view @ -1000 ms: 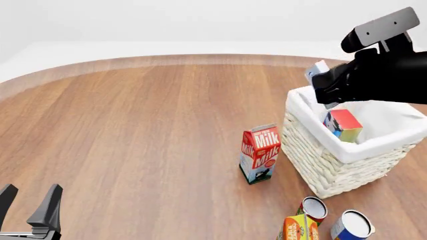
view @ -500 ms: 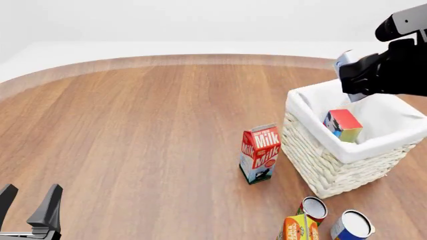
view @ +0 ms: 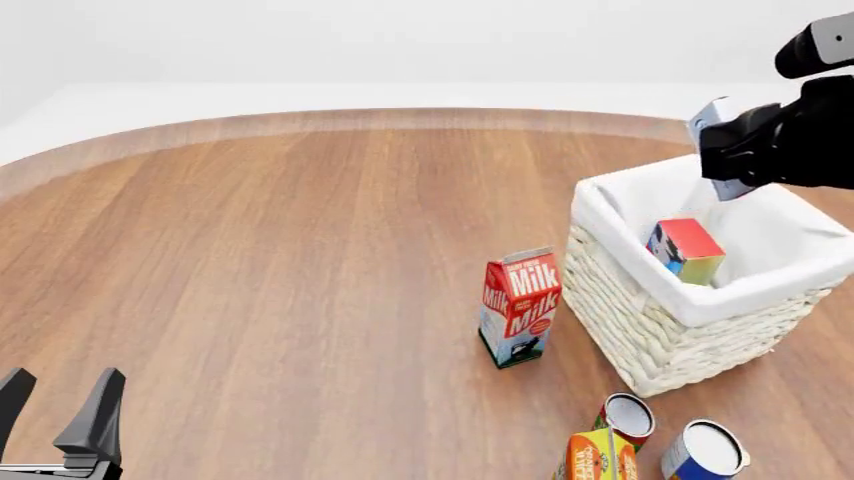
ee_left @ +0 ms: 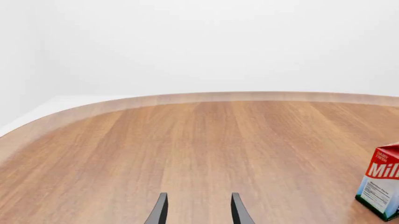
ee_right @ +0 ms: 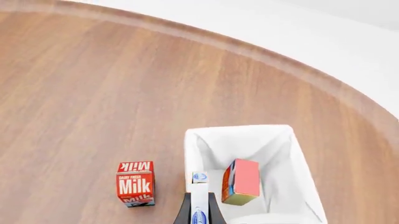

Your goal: Pick up the cream cheese box and the butter, and put them in the basket.

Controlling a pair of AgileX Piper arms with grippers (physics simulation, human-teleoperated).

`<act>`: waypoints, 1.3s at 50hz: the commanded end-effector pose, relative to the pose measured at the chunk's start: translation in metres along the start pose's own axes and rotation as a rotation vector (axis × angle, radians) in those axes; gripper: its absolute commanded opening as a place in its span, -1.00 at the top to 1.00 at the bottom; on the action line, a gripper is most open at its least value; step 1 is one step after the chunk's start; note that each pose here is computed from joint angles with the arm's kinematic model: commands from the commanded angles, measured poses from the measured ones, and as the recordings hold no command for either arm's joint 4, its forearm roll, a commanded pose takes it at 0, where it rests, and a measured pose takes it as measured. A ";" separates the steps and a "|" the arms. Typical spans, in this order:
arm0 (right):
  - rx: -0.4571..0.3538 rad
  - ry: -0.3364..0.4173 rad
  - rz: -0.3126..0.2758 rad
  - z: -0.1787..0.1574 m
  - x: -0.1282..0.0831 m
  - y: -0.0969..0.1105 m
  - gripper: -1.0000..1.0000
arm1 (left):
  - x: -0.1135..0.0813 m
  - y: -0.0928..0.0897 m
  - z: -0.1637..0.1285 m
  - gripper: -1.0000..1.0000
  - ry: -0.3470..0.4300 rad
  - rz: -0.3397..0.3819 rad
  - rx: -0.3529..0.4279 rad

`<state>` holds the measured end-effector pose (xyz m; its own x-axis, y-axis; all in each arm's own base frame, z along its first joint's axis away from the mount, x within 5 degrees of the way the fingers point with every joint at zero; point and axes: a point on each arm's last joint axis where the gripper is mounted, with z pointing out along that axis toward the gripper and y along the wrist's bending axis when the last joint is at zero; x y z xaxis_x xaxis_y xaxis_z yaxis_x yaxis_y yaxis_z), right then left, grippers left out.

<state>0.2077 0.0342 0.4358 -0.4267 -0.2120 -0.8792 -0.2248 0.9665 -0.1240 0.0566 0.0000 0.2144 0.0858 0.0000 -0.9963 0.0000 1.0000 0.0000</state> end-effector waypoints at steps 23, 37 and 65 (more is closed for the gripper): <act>0.022 0.017 0.063 0.016 0.020 -0.003 1.00 | 0.000 0.000 0.000 -1.00 0.000 0.000 0.000; 0.029 0.012 0.070 0.019 0.022 -0.004 1.00 | 0.000 0.000 0.000 -1.00 0.000 0.000 0.000; 0.039 0.008 0.098 0.034 0.022 -0.007 1.00 | 0.000 0.000 0.000 -1.00 0.000 0.000 0.000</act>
<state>0.2265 0.0285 0.4003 -0.4603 -0.1309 -0.8780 -0.1587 0.9853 -0.0637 0.0566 0.0000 0.2144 0.0858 0.0000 -0.9963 0.0000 1.0000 0.0000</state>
